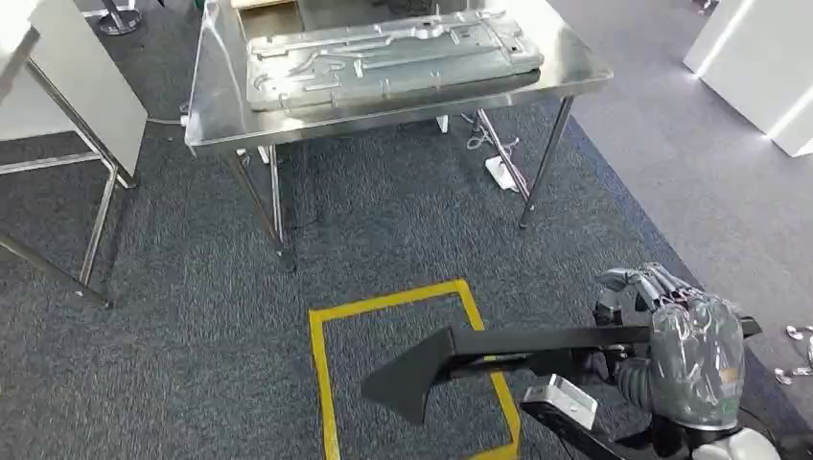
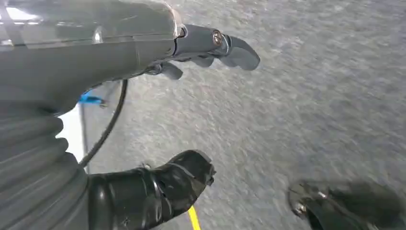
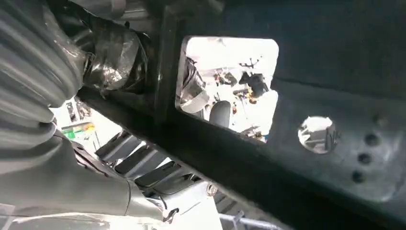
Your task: Take the parts from the cabinet and place them on the table.
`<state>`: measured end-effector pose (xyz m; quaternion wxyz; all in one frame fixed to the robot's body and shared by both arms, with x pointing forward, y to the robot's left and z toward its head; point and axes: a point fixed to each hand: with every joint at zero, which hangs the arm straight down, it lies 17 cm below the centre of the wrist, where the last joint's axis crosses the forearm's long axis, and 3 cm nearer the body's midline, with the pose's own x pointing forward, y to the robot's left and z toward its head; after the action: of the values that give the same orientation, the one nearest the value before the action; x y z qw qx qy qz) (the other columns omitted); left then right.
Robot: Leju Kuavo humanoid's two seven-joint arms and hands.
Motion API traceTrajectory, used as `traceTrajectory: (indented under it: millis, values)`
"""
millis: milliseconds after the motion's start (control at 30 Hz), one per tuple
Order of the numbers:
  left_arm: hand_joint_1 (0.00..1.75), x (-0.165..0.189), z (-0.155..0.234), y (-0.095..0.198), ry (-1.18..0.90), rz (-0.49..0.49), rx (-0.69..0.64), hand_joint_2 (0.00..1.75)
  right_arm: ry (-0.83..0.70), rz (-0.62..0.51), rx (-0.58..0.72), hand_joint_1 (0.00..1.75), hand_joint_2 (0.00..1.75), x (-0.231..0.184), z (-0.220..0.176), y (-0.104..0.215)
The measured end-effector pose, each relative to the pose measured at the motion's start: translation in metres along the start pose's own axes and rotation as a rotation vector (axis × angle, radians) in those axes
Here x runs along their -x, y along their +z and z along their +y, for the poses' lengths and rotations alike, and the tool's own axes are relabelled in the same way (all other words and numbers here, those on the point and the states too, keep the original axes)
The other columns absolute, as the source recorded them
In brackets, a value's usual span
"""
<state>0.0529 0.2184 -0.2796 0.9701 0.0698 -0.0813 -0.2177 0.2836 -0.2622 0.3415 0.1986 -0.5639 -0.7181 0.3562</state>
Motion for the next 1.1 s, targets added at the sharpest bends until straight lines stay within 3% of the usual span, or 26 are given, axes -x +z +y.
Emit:
traceTrajectory:
  millis: [333, 433, 633, 1100]
  values:
    - [0.00, 0.014, 0.003, 0.000, -0.003, 0.057, -0.007, 1.75, -0.026, 0.071, 0.005, 1.75, 1.75, 0.014, -0.002, -0.003]
    - [0.00, 0.008, -0.001, 0.000, 0.000, 0.042, -0.005, 1.75, -0.112, 0.097, -0.042, 1.75, 1.75, 0.069, -0.015, -0.010]
    - [0.00, -0.003, -0.009, 0.002, 0.006, 0.012, 0.007, 1.75, 0.011, 0.072, -0.004, 1.75, 1.75, 0.105, -0.040, -0.030]
    - [0.00, -0.005, -0.011, 0.003, 0.001, 0.022, 0.003, 1.75, 0.092, 0.081, 0.020, 1.75, 1.75, 0.123, -0.049, -0.045]
